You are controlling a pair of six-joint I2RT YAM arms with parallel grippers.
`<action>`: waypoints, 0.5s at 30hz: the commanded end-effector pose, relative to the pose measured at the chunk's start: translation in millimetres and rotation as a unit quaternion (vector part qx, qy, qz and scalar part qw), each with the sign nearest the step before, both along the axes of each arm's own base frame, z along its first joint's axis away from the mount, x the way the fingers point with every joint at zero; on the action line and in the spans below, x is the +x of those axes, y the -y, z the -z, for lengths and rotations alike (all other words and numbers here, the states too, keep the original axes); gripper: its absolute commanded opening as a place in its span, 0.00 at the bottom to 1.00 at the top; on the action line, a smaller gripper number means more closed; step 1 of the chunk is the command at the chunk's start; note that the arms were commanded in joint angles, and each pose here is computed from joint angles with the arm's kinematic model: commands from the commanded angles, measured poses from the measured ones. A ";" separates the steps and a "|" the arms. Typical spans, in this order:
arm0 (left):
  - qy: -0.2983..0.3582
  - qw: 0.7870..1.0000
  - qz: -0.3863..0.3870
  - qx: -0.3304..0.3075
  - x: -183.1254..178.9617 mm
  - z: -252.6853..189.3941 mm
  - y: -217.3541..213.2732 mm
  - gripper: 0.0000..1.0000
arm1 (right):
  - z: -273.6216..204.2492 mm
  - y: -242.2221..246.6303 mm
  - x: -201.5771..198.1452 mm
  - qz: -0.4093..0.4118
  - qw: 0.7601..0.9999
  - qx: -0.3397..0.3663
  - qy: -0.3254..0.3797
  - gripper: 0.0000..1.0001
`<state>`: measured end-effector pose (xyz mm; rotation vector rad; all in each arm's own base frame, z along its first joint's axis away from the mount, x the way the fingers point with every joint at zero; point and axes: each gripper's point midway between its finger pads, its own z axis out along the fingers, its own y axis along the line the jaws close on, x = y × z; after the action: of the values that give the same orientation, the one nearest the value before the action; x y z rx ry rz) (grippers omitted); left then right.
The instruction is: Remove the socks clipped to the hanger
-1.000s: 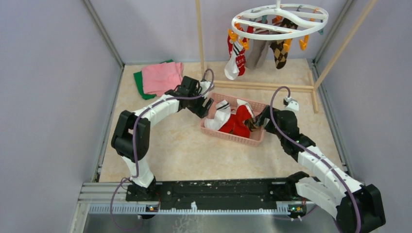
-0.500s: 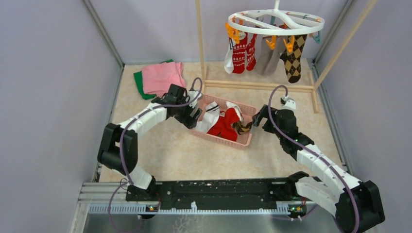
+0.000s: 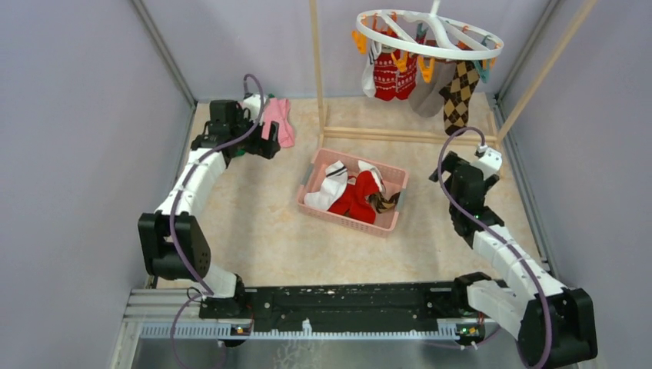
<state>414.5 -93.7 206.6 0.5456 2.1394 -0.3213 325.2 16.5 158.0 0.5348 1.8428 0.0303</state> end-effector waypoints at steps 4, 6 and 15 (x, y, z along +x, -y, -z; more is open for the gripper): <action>-0.013 0.998 -0.065 0.004 22.7 88.1 -41.8 0.99 | 14.3 51.2 9.8 0.111 0.989 -0.081 0.052 0.99; -0.004 0.997 -0.081 -0.004 26.2 102.5 -49.7 0.99 | 19.6 60.5 10.3 0.133 0.984 -0.104 0.058 0.99; 0.055 0.986 -0.145 -0.054 25.4 135.4 -83.5 0.99 | 47.6 67.6 22.4 0.123 0.978 -0.168 0.030 0.99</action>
<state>403.4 -15.9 33.9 0.2347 2.2783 -0.2320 334.5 -44.2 81.0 0.5253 1.7974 -0.4088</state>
